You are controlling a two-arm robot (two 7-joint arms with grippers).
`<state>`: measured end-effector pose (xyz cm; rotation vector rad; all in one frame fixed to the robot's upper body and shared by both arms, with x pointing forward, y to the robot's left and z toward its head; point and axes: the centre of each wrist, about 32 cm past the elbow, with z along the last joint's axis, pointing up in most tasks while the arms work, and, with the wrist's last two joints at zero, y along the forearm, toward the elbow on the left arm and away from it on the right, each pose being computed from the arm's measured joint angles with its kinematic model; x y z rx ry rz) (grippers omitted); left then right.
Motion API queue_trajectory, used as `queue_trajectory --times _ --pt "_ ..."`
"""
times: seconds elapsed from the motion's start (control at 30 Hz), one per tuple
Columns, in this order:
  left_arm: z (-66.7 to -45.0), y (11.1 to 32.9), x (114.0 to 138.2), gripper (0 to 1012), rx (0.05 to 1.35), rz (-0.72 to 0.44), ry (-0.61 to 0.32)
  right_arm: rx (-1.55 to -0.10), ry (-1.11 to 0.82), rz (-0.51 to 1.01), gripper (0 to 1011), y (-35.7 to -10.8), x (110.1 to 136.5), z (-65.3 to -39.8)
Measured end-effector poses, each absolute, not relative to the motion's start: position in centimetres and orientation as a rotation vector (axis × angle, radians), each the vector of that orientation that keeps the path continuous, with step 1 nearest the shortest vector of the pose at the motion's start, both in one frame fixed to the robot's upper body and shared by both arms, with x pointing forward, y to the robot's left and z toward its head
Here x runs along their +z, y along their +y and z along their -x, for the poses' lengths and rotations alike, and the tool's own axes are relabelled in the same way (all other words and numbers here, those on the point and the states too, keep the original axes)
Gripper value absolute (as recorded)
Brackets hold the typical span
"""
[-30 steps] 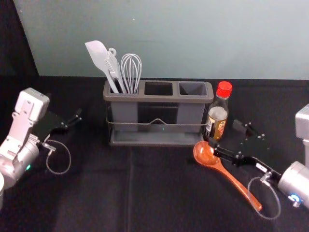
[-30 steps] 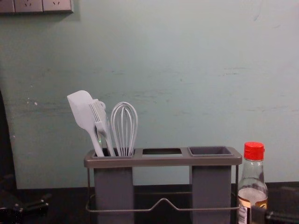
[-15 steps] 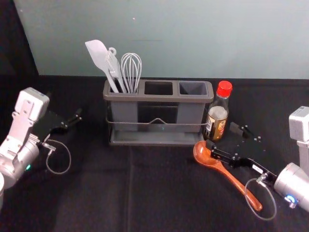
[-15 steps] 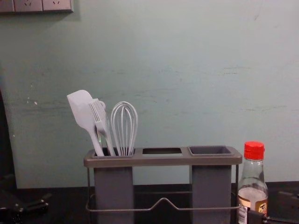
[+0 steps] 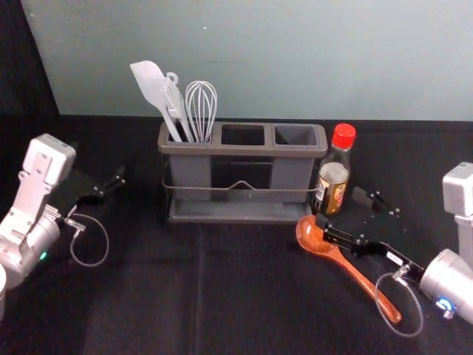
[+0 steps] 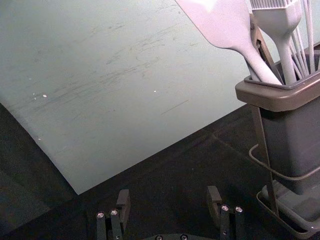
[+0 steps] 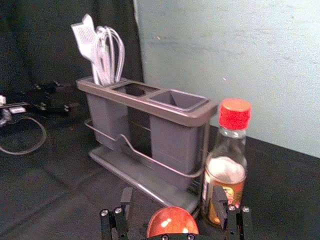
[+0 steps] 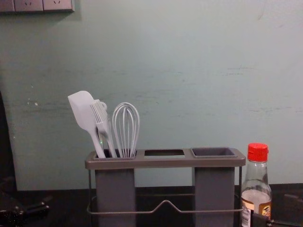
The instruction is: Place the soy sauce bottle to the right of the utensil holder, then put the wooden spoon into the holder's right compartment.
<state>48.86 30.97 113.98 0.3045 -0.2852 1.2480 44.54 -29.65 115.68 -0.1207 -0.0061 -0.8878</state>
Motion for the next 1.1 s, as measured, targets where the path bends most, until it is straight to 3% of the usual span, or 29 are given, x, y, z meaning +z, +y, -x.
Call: queue_trajectory --times 0.57,0.87,1.1 --pt "-48.9 31.0 114.0 1005 1.248 -0.304 -0.285 -0.987 0.193 0.433 1004 -28.1 121.5 -43.5" --pt "-48.9 31.0 114.0 1005 1.248 -0.304 -0.285 -0.992 0.243 0.508 1004 -27.3 121.7 -44.4" --pt "-48.9 31.0 114.0 1005 1.248 -0.304 -0.285 -0.952 0.285 0.562 1004 -26.6 120.7 -46.8"
